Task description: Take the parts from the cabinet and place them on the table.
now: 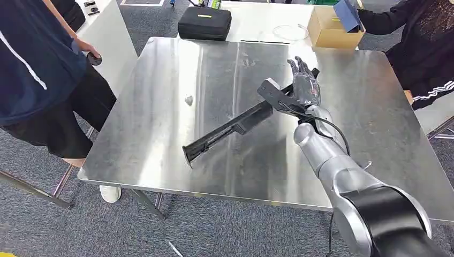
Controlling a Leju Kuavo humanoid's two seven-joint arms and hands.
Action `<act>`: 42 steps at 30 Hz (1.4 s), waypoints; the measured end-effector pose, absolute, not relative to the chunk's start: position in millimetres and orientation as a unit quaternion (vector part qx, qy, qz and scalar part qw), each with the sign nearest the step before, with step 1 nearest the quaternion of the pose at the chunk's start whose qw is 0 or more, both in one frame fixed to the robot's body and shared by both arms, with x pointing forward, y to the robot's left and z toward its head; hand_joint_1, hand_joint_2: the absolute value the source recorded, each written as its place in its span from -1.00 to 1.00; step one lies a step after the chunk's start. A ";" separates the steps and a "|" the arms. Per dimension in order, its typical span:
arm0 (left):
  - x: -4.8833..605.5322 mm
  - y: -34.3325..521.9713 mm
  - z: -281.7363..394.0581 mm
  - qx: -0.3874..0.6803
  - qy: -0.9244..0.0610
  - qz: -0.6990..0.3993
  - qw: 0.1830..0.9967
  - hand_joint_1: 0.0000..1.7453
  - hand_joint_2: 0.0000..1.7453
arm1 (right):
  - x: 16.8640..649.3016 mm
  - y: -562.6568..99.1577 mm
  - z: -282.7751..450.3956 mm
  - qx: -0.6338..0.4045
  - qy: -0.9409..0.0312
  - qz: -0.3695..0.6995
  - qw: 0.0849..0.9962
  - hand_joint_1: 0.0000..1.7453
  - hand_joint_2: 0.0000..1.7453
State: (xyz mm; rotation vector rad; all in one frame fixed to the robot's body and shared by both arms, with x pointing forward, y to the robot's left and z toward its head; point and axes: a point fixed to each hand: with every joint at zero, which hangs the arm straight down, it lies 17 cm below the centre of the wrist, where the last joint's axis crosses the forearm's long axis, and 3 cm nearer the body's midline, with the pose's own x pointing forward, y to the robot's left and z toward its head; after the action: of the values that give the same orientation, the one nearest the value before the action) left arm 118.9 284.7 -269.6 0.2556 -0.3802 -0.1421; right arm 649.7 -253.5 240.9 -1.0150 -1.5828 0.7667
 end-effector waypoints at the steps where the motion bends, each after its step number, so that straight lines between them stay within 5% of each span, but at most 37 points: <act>1: 118.9 284.7 -269.6 0.127 -0.188 -0.070 0.971 -1.00 -1.00 | 649.7 -253.5 240.6 -0.425 -0.662 0.321 0.528 -1.00 1.00; 42: 116.7 281.5 -269.9 0.125 -0.186 -0.060 0.973 -1.00 -1.00 | 631.6 -144.2 247.6 -0.378 -0.707 0.407 0.438 -1.00 1.00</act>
State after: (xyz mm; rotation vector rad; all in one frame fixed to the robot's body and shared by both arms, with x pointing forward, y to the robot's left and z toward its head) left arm 116.7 281.5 -269.9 0.2516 -0.3751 -0.1218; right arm 631.6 -144.2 247.6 -0.9391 -1.7571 1.0104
